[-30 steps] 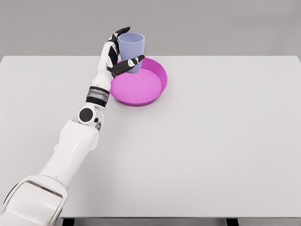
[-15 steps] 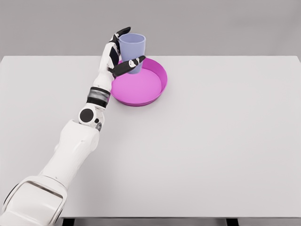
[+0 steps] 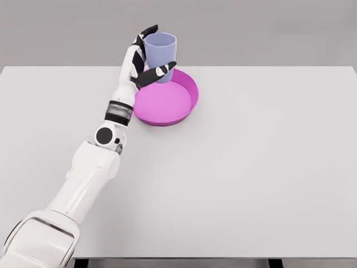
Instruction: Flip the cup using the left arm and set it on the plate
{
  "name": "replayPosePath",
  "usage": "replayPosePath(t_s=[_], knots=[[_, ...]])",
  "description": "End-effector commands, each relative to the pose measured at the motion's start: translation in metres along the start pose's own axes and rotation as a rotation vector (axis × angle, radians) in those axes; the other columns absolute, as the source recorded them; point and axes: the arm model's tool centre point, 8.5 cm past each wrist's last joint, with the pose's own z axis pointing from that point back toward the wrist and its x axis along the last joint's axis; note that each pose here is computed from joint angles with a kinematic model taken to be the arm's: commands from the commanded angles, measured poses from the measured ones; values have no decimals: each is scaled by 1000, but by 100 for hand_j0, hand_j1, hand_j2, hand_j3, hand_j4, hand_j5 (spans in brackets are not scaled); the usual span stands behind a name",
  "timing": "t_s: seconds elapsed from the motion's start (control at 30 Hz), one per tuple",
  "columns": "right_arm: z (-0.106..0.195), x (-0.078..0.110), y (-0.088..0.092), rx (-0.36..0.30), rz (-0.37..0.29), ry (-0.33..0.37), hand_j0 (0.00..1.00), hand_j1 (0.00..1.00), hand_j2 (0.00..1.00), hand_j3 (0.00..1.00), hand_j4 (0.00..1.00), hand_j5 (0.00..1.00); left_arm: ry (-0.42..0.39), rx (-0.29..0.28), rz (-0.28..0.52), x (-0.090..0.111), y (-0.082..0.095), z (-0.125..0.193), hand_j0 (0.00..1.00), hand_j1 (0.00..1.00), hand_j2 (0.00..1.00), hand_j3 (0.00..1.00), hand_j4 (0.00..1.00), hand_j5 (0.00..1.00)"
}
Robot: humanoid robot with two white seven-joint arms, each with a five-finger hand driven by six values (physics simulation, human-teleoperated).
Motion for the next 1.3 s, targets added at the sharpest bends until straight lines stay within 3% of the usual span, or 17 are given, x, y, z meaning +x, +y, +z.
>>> replayPosePath(t_s=[0.0, 0.43, 0.87, 1.03, 1.17, 1.23, 1.27], knots=[[0, 0, 0, 0, 0, 0, 100, 100, 100, 100, 100, 100, -14, -3, 3, 4, -1, -2, 82, 82, 82, 82, 82, 82], [0, 0, 0, 0, 0, 0, 100, 100, 100, 100, 100, 100, -8, -10, 0, 3, -1, -2, 95, 95, 95, 95, 95, 95], [0, 0, 0, 0, 0, 0, 100, 100, 100, 100, 100, 100, -15, -13, -1, 5, -1, -5, 96, 96, 96, 96, 96, 96], [0, 0, 0, 0, 0, 0, 100, 100, 100, 100, 100, 100, -17, 10, -78, 15, 42, -2, 100, 100, 100, 100, 100, 100], [0, 0, 0, 0, 0, 0, 100, 100, 100, 100, 100, 100, 23, 51, -192, 21, 108, 20, 100, 100, 100, 100, 100, 100], [0, 0, 0, 0, 0, 0, 100, 100, 100, 100, 100, 100, 83, 54, -301, 24, 155, 49, 100, 100, 100, 100, 100, 100], [0, 0, 0, 0, 0, 0, 100, 100, 100, 100, 100, 100, 118, 20, -394, 35, 184, 62, 100, 100, 100, 100, 100, 100]])
